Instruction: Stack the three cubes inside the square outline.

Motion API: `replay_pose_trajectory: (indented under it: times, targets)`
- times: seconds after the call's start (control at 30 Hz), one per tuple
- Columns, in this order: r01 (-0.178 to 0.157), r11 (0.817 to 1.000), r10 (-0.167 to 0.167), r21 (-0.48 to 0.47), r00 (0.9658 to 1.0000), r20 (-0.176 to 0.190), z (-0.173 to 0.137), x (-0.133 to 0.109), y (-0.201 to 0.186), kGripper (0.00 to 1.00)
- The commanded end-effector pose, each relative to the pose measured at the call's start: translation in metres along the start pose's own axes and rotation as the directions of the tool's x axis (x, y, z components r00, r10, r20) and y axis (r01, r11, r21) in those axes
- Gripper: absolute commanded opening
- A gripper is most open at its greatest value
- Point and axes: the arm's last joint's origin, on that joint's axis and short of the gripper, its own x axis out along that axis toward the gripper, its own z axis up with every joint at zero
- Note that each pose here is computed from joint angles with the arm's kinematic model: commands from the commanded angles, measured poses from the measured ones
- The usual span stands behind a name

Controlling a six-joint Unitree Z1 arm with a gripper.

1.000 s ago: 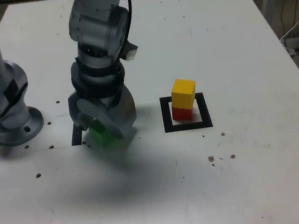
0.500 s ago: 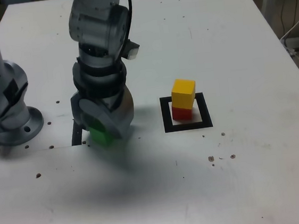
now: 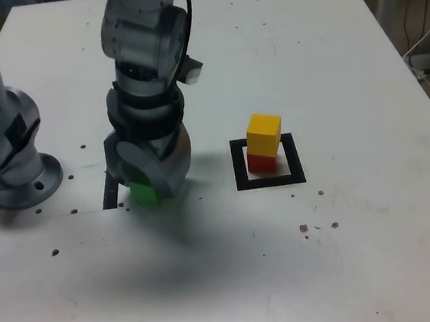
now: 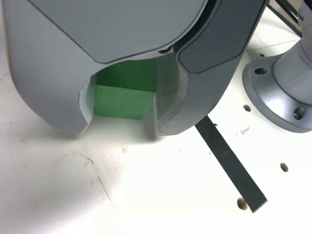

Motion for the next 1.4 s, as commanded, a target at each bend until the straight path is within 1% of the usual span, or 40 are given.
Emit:
replay_pose_trajectory:
  times: [0.0,0.17,0.27,0.43,0.6,0.73,0.9,1.03,1.17,1.37]
  targets:
    - [-0.012,1.0,0.012,-0.007,0.9999,0.003,0.001,-0.012,0.003,0.25]
    - [-0.046,0.998,0.046,-0.03,0.9989,-0.003,0.003,-0.045,0.016,0.25]
    - [-0.058,0.997,0.059,-0.052,0.9982,0.009,0.007,-0.067,0.025,0.25]
    - [-0.055,0.995,0.059,-0.087,0.9971,0.047,0.02,-0.092,0.041,0.25]
    - [-0.037,0.991,0.047,-0.131,0.996,0.076,0.032,-0.111,0.059,0.25]
    - [-0.013,0.988,0.029,-0.152,0.994,0.105,0.044,-0.118,0.071,0.25]
    - [0.004,0.987,0.017,-0.16,0.9909,0.134,0.06,-0.122,0.079,0.25]
    - [0.014,0.987,0.009,-0.16,0.9898,0.142,0.069,-0.122,0.082,0.25]
    - [0.015,0.987,0.008,-0.16,0.9902,0.14,0.075,-0.121,0.084,0.25]
    - [0.005,0.988,0.014,-0.155,0.9927,0.12,0.08,-0.115,0.089,0.26]
